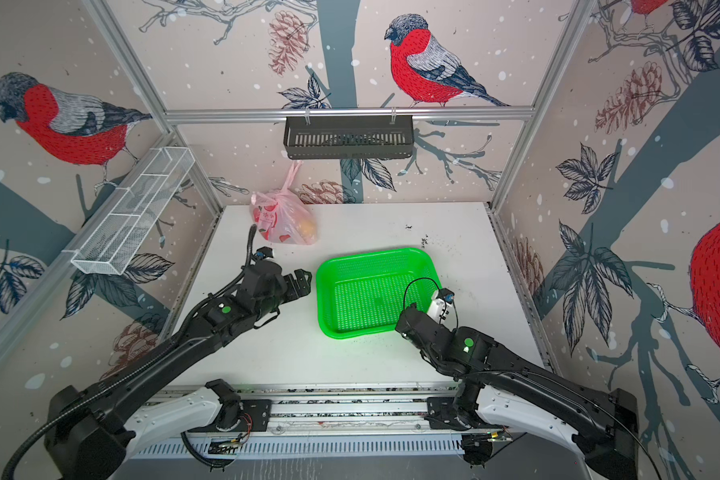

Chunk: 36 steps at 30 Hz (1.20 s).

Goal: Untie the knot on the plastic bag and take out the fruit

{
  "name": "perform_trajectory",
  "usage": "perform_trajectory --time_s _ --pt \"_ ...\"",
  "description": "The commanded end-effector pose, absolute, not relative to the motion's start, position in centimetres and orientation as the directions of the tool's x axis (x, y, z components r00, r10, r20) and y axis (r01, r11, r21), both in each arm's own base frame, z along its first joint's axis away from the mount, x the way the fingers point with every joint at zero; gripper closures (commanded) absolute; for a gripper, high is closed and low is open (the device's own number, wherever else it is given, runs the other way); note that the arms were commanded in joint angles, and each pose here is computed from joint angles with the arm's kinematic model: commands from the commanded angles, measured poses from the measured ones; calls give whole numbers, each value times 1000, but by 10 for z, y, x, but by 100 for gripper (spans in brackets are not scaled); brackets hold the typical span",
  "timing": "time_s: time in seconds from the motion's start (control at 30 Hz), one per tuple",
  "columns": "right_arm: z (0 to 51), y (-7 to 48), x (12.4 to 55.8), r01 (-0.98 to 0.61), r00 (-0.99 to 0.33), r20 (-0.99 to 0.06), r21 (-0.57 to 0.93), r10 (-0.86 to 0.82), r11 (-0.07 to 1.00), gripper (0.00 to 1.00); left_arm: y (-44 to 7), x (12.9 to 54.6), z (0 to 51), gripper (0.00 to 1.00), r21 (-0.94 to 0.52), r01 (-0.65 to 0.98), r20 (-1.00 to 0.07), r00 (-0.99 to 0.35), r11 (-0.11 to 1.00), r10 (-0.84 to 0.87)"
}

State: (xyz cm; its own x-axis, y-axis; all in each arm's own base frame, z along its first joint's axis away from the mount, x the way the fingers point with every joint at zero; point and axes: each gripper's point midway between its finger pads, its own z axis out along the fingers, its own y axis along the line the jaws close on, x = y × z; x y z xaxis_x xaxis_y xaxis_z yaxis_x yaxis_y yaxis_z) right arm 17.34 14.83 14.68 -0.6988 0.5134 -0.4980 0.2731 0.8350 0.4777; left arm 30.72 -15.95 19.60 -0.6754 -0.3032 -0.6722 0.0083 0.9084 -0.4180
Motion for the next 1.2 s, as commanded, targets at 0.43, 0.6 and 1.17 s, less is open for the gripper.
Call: perform_trajectory --time_s 0.43,0.6,1.17 --pt "119 144 172 391 -539 -379 679 752 622 10 -297 419 177 4 -256 695 -673 -628 672 392" --pt "125 133 191 377 -528 -397 682 750 627 10 -312 427 138 4 -262 721 -624 -634 641 457" --pt "129 120 255 324 -519 -481 655 707 683 9 -312 399 87 4 -352 637 -546 -735 686 402"
